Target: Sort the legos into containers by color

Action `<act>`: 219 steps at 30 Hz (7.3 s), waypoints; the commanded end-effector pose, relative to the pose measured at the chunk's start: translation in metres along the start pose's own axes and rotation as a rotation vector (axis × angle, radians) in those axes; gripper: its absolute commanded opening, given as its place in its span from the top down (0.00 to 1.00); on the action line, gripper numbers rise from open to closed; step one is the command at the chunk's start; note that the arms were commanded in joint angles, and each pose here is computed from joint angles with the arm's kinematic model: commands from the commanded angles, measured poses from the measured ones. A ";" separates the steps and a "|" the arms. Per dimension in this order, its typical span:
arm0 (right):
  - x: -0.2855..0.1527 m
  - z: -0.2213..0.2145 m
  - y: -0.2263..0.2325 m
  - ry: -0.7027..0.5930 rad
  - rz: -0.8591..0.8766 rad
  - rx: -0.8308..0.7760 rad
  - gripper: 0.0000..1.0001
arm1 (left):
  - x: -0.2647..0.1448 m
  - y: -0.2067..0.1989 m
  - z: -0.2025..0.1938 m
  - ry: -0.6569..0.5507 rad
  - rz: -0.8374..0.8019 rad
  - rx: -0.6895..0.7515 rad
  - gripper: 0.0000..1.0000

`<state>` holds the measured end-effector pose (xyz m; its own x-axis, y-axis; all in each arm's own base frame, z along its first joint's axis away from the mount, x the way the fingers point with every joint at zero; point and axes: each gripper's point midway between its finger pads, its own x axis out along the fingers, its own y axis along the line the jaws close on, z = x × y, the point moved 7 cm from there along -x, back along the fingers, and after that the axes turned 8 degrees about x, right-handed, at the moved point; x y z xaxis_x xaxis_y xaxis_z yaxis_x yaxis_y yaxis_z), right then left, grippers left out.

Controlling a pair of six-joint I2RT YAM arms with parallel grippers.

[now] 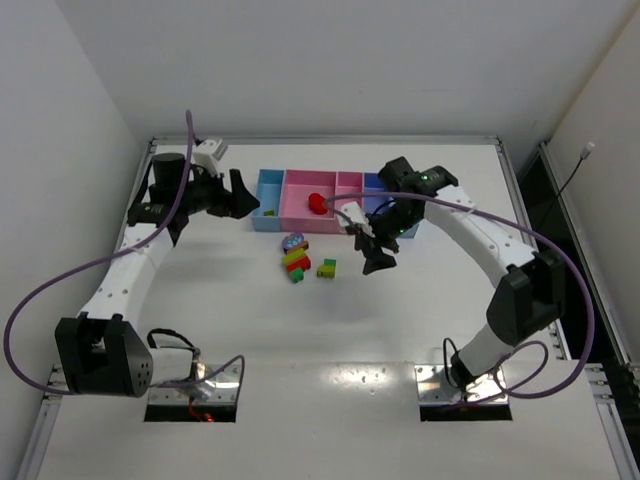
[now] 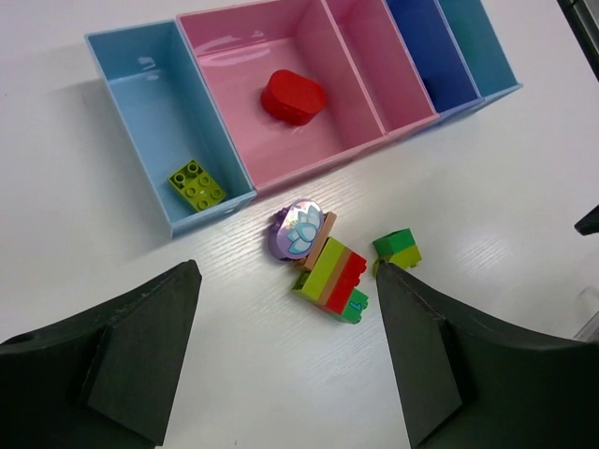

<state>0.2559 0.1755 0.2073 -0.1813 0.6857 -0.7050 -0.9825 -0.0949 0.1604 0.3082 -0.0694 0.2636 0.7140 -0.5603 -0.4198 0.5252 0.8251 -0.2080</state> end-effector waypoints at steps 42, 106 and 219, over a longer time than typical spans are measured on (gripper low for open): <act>0.127 -0.023 -0.123 -0.098 0.354 -1.324 0.34 | 0.032 0.045 0.001 0.047 -0.044 -0.155 0.18; 0.088 0.007 -0.064 -0.149 0.050 -0.833 1.00 | 0.015 -0.015 -0.044 0.082 -0.296 -0.144 0.17; -0.053 -0.019 -0.060 -0.343 -0.991 0.554 1.00 | 0.125 0.044 0.011 0.101 0.224 -0.025 1.00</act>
<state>0.3110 0.1363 0.2029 0.7103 0.4739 -0.5205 -0.5750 0.8171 -0.0407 0.4143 -0.1008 0.2032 0.7413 -0.3615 -0.5655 0.3359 0.9293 -0.1536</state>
